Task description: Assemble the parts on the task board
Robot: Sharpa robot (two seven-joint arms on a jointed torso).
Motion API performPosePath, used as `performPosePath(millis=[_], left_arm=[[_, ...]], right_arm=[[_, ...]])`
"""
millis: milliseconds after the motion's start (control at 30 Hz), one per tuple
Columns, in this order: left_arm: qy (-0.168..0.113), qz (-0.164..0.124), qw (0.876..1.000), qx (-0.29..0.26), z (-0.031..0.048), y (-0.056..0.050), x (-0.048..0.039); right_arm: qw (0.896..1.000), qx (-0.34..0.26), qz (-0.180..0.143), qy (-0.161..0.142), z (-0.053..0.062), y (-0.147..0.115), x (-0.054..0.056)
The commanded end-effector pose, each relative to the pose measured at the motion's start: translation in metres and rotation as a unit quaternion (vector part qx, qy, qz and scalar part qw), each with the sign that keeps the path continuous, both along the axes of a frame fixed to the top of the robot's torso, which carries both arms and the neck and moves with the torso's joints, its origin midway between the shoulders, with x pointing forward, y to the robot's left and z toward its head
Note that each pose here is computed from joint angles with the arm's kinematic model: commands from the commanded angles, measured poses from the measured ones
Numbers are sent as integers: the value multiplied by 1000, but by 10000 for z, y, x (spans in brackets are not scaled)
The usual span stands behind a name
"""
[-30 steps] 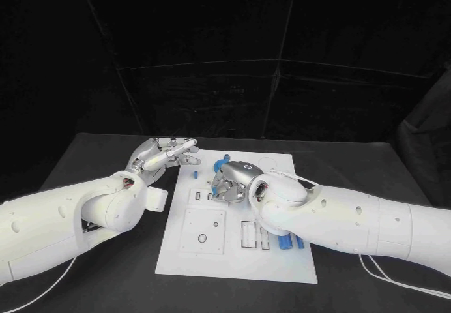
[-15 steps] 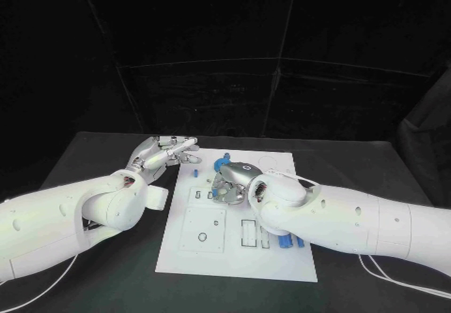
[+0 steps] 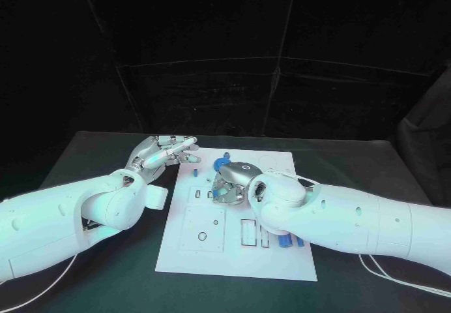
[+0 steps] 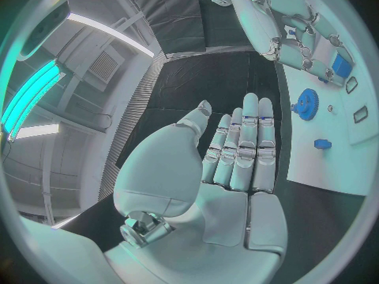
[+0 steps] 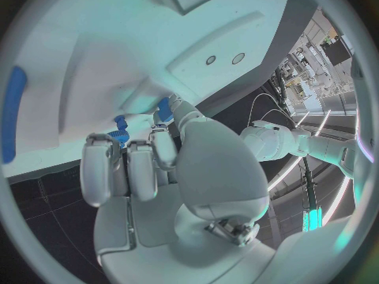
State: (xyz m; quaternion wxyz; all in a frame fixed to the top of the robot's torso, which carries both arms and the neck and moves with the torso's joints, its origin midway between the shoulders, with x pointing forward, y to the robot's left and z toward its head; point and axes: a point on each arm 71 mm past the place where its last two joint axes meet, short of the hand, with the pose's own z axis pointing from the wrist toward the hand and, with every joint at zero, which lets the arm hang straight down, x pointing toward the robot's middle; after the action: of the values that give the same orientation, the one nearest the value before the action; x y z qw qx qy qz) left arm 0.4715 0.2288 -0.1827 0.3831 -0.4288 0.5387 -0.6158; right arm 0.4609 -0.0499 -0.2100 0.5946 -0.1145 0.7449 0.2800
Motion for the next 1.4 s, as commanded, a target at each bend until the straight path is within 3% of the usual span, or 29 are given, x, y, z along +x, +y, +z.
performPosePath(millis=[33, 667, 1133, 1233, 1400], left_arm=[[-4, -5, 1000, -5, 18, -12, 0], [-2, -7, 1000, -5, 15, -15, 0], [-2, -7, 1000, -5, 12, -14, 3], [1, -6, 1000, -2, 6, -9, 6], [-1, -16, 999, 39, -13, -3, 2]], right_arm=[[1000, -21, -6, -1, -47, -15, -12], [999, -5, -25, -28, -5, -6, -8], [996, 60, -35, -64, 83, -38, -64], [993, 81, -27, -78, 127, -80, -109], [988, 126, 38, -79, 213, -274, -238]])
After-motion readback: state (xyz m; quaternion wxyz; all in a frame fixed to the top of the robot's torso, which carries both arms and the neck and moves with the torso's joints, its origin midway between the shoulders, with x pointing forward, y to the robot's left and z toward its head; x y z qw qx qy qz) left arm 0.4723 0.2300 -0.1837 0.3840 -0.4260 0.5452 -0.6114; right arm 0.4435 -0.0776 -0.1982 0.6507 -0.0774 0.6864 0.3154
